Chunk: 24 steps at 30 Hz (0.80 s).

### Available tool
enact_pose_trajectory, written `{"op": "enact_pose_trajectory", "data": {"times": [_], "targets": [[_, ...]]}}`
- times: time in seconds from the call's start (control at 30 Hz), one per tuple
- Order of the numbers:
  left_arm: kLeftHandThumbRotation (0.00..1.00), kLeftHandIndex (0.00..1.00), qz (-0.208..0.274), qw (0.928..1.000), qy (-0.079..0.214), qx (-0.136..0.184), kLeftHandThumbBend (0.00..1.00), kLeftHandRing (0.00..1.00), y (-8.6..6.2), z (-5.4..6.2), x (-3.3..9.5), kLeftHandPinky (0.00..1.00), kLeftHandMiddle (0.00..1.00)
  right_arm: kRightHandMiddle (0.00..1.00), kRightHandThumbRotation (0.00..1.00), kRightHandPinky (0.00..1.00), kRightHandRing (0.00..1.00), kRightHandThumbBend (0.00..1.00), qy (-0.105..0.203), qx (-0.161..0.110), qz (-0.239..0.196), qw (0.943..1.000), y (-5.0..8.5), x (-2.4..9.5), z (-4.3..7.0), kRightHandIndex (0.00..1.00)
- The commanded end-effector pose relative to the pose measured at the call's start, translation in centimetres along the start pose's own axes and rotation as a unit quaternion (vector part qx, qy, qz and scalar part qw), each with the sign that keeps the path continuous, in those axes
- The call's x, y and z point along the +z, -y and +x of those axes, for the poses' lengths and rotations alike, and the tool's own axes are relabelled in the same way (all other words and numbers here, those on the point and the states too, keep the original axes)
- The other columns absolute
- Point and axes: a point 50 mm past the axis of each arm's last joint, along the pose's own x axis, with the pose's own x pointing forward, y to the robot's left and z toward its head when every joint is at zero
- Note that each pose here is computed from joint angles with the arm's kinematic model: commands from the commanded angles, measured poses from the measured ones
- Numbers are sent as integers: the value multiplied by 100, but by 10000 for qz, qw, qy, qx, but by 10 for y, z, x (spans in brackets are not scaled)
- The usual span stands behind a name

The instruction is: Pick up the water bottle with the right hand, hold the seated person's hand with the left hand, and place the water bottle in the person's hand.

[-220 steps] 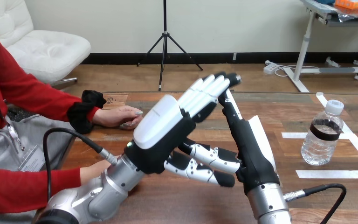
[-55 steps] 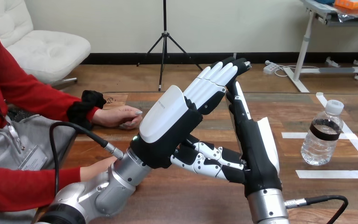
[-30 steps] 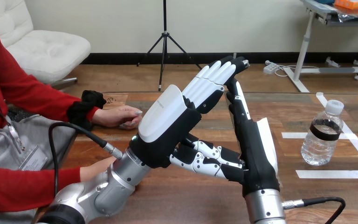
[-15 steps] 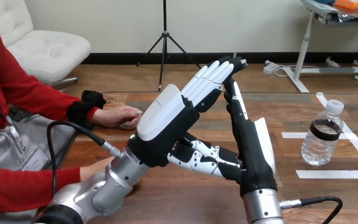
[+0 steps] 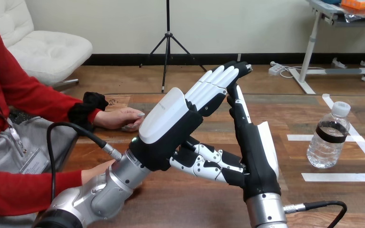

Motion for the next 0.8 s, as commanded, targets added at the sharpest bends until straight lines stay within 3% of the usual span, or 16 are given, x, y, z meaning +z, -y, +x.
{"op": "enact_pose_trajectory", "data": {"times": [0.0, 0.3, 0.77], "targets": [[74, 100, 63, 9997, 55, 211, 100, 100, -11, 4, -1, 100, 100, 100, 42, 100, 100, 100, 546, 141, 139, 9983, -10, 19, 14, 100], [74, 100, 84, 9999, 13, 61, 100, 100, -9, 0, -1, 100, 100, 100, 33, 100, 100, 100, 579, 55, 94, 9983, -9, 17, 17, 100], [77, 100, 361, 9988, -241, 206, 100, 100, -19, -6, -8, 100, 100, 100, 35, 100, 100, 100, 414, -47, -10, 9991, 7, 14, 10, 100]]}}
